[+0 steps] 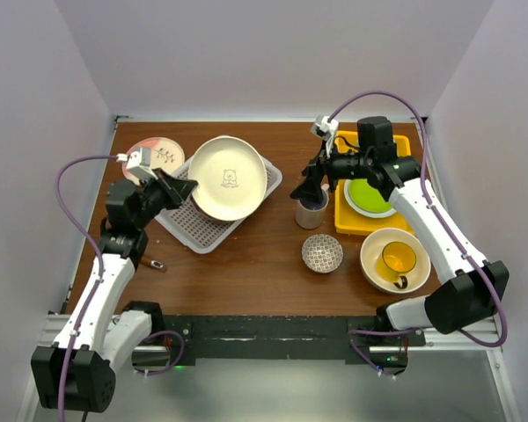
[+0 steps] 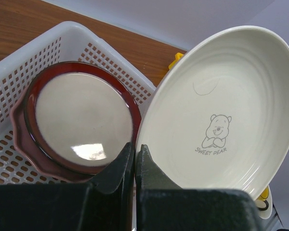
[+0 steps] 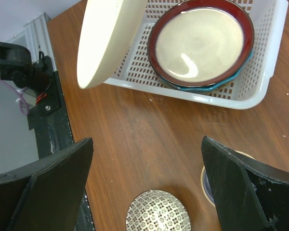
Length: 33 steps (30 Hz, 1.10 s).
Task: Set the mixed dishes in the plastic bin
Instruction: Pick up the plate at the center of the board.
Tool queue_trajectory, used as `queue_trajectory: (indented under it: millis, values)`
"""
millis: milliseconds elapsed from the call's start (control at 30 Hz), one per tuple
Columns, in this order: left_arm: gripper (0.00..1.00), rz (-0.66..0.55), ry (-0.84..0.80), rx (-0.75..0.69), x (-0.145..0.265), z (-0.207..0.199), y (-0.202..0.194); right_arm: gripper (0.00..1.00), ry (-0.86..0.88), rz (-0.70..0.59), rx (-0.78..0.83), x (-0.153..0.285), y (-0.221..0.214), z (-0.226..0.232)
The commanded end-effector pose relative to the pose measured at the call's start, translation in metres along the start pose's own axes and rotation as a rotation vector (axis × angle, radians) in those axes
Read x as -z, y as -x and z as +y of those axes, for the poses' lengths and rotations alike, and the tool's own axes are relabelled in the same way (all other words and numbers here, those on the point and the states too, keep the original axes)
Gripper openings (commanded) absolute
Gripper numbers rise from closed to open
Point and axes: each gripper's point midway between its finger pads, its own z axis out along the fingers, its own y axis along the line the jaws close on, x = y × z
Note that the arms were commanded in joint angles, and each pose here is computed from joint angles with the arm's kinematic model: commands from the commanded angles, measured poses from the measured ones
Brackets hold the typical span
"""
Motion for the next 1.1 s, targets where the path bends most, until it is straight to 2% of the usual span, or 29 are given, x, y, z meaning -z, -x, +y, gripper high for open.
queue_trajectory:
  millis: [0,367,533,733,900,1067]
  values:
    - [0.0,-0.05,-0.021,-0.041,-0.001,-0.014,0.005,0.98,-0.028,-0.013,0.017,0.005,0.011,0.001]
    - [0.0,-0.043,-0.032,-0.038,-0.008,-0.032,-0.012,0.98,-0.122,-0.057,-0.107,0.004,0.011,-0.01]
    - [0.0,-0.053,-0.022,-0.028,-0.009,-0.034,-0.014,0.98,-0.171,-0.078,-0.214,0.003,0.009,-0.016]
    - [0.0,-0.051,-0.032,-0.011,-0.014,-0.043,-0.021,0.98,-0.135,-0.107,-0.306,-0.005,0.008,-0.013]
    - [0.0,-0.064,0.0,0.002,-0.017,-0.046,-0.024,0.98,-0.093,-0.114,-0.271,-0.005,0.015,-0.006]
    - [0.0,-0.064,0.048,0.008,-0.021,-0.043,-0.024,0.98,-0.197,-0.122,-0.217,0.007,0.022,-0.016]
